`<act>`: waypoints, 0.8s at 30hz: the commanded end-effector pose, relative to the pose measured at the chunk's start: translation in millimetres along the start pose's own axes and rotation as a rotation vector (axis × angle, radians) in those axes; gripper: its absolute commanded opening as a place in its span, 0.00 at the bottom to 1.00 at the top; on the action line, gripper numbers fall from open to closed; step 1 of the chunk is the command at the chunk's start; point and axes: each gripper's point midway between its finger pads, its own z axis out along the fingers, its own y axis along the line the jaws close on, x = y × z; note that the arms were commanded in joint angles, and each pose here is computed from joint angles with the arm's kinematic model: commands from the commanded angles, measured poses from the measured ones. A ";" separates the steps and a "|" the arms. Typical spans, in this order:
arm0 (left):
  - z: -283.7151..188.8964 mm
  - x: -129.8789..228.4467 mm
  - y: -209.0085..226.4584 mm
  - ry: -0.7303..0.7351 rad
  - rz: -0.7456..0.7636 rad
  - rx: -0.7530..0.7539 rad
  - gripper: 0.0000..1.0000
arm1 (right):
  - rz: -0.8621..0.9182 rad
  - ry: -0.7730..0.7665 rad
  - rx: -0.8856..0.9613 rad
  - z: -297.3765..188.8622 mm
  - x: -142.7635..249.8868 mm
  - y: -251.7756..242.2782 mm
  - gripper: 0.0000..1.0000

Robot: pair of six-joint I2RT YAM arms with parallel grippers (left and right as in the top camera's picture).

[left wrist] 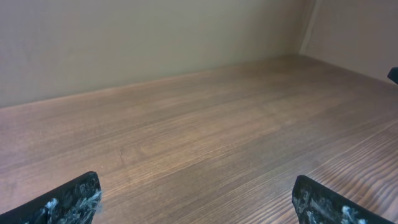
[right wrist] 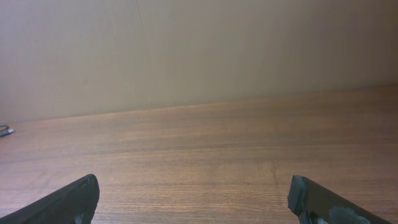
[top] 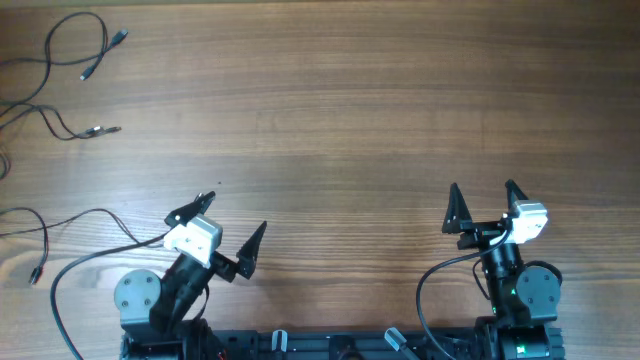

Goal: Untangle cables

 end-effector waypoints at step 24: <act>13.3 14.9 34.2 -0.141 -0.070 -0.169 1.00 | -0.019 -0.013 0.000 -0.7 -2.8 0.0 1.00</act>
